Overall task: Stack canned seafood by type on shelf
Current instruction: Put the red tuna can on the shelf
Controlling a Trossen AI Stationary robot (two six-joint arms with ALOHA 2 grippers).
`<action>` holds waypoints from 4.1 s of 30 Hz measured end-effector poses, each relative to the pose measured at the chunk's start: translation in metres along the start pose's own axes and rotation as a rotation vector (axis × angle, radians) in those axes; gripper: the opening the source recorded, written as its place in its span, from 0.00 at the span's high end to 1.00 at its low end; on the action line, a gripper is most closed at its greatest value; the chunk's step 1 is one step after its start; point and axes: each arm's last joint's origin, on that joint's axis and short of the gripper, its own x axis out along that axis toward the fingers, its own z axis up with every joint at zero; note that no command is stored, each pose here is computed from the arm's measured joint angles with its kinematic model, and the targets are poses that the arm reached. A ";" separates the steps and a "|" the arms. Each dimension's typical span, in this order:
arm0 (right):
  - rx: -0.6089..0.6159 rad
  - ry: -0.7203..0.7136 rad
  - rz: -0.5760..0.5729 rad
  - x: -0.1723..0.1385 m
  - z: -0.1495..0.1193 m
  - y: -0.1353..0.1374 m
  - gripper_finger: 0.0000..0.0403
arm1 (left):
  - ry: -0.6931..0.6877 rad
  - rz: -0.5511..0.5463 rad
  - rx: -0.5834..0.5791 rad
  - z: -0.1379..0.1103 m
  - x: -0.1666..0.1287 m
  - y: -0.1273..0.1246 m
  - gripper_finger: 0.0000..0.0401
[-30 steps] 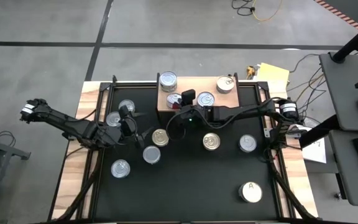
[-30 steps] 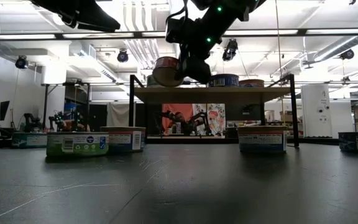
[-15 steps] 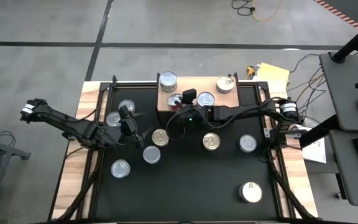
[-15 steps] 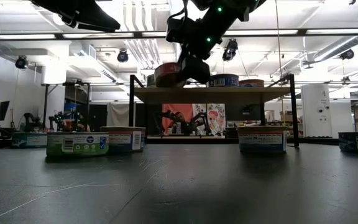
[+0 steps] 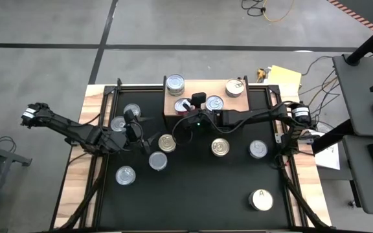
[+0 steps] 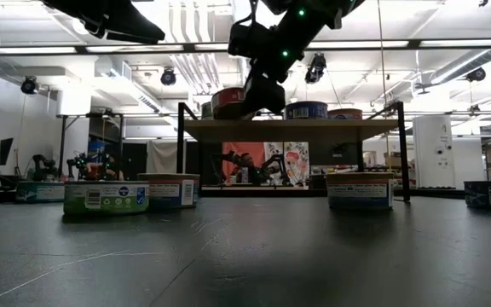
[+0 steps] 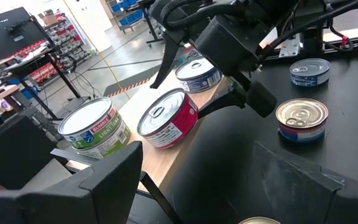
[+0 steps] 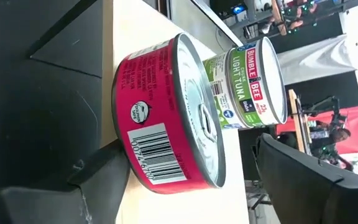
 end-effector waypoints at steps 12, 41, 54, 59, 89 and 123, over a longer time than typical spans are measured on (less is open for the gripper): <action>0.086 0.058 0.039 -0.008 0.005 -0.013 0.19 | 0.000 0.000 -0.003 0.000 0.000 0.000 0.28; 0.138 0.092 0.048 -0.028 0.001 -0.037 0.27 | 0.000 -0.003 -0.055 0.000 0.000 0.000 0.28; 0.551 -0.207 0.515 -0.043 -0.012 -0.087 0.63 | -0.001 -0.004 -0.110 0.000 0.000 0.000 0.28; 0.673 -0.226 0.545 -0.028 -0.021 -0.101 0.88 | -0.004 -0.004 -0.115 0.000 0.000 0.000 0.28; 0.746 -0.104 0.559 0.023 -0.027 -0.075 0.98 | -0.025 -0.003 -0.142 0.003 0.000 0.000 0.28; 0.701 0.102 0.486 0.024 -0.040 -0.067 0.98 | -0.024 -0.003 -0.140 0.003 0.000 0.000 0.28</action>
